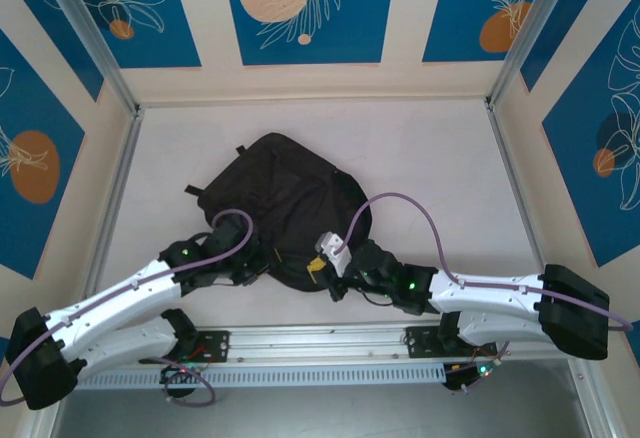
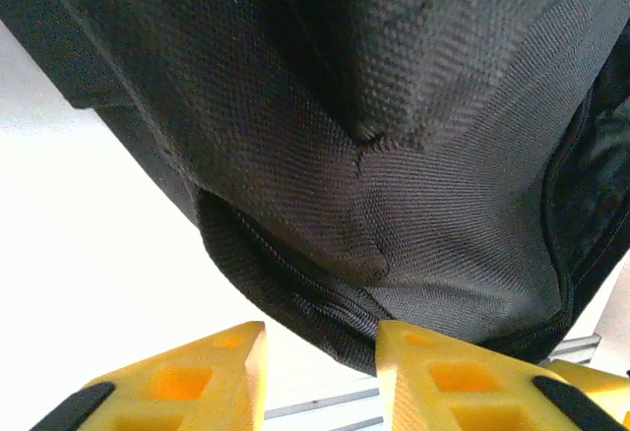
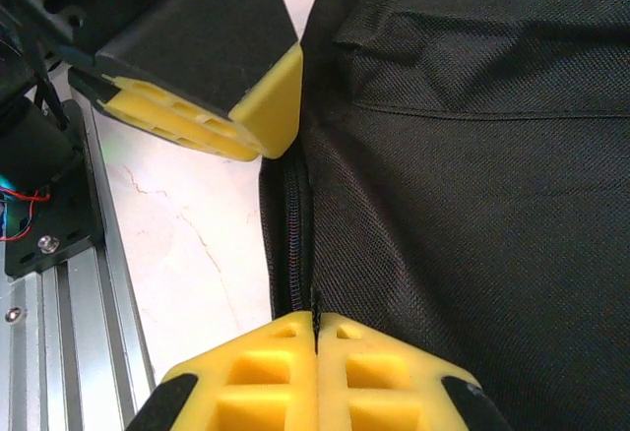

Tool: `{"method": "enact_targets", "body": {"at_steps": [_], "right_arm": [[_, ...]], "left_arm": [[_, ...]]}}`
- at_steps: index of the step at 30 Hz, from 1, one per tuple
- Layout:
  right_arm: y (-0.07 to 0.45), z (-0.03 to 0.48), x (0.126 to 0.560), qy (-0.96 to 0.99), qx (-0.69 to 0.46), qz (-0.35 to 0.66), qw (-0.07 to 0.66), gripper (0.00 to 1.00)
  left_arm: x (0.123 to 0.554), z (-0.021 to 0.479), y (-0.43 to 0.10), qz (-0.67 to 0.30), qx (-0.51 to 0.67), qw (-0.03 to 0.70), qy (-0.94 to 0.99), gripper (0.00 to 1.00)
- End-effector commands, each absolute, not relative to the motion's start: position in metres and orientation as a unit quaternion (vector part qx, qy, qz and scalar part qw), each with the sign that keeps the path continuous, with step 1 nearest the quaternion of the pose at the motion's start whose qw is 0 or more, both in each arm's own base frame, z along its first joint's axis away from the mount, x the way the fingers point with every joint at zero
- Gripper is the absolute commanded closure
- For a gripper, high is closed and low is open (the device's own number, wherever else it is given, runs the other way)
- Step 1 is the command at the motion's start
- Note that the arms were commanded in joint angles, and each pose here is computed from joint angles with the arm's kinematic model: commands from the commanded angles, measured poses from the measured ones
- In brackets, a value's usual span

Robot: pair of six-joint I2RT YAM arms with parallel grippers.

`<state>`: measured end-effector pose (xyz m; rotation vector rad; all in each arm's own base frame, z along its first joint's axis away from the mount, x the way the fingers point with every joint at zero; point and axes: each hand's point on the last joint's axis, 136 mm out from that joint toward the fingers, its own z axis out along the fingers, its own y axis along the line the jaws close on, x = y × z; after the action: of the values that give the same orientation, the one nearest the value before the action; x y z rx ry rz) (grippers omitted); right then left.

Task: Pack the student bag
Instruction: Zip the student bag at the center of the table.

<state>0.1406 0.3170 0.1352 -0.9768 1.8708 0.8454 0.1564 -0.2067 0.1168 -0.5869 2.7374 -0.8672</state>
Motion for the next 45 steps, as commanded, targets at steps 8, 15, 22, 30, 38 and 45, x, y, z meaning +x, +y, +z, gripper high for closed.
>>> {"method": "enact_targets", "body": {"at_steps": [8, 15, 22, 30, 38, 45], "right_arm": [[0.317, 0.143, 0.14, 0.74, -0.374, 0.359, 0.428, 1.0], [0.314, 0.141, 0.139, 0.742, -0.377, 0.357, 0.424, 1.0], [0.299, 0.141, 0.134, 0.741, -0.371, 0.362, 0.427, 1.0], [0.277, 0.145, 0.144, 0.749, -0.343, 0.362, 0.436, 1.0], [0.279, 0.156, 0.157, 0.744, -0.348, 0.368, 0.435, 1.0], [0.323, 0.157, 0.14, 0.717, -0.408, 0.415, 0.384, 1.0]], "left_arm": [[0.151, 0.104, -0.213, -0.275, -0.21, 0.091, 0.934, 0.69], [0.158, 0.094, -0.206, -0.24, -0.208, 0.109, 0.942, 0.85], [0.161, 0.1, -0.183, -0.214, -0.209, 0.143, 0.943, 1.0], [0.162, 0.113, -0.161, -0.2, -0.194, 0.164, 0.946, 1.0], [0.157, 0.119, -0.134, -0.169, -0.176, 0.164, 0.956, 1.0], [0.168, 0.126, -0.106, -0.184, -0.187, 0.147, 0.954, 1.0]]}}
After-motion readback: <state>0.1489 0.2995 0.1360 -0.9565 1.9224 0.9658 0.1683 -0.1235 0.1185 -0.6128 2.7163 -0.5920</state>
